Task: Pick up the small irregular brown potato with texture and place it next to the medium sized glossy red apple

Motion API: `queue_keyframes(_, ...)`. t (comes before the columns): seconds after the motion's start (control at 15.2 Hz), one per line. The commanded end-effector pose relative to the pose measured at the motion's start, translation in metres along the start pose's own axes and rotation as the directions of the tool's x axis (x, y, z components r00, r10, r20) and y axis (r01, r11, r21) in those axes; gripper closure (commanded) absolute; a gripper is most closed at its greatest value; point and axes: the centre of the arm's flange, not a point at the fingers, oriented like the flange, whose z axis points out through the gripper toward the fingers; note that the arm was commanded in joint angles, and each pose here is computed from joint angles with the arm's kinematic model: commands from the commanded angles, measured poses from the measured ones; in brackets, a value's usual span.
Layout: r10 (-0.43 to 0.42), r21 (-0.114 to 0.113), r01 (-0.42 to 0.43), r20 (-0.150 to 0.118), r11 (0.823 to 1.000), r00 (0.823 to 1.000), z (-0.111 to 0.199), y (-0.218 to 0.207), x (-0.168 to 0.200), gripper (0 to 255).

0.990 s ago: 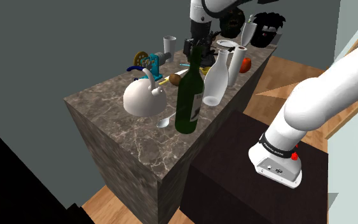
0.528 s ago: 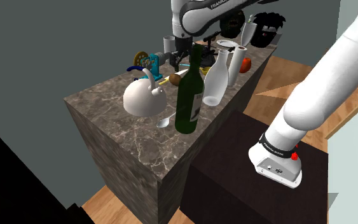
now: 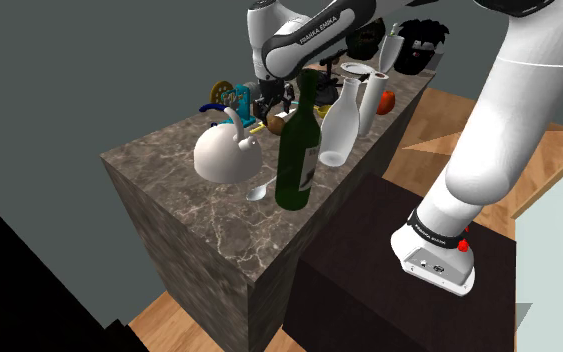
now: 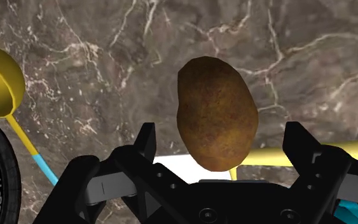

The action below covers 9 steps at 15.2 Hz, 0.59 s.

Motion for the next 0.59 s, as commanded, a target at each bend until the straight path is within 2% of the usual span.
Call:
queue_keyframes(0.0, 0.001, -0.001, -0.001, 0.0, 1.0, 1.0, 0.01, -0.001, 0.001, 0)
queue_keyframes(0.26, 0.001, -0.001, -0.001, 0.0, 1.0, 1.0, 0.034, -0.001, 0.001, 0)
queue_keyframes(0.53, 0.001, -0.001, -0.001, 0.0, 1.0, 1.0, 0.034, -0.001, 0.001, 0)
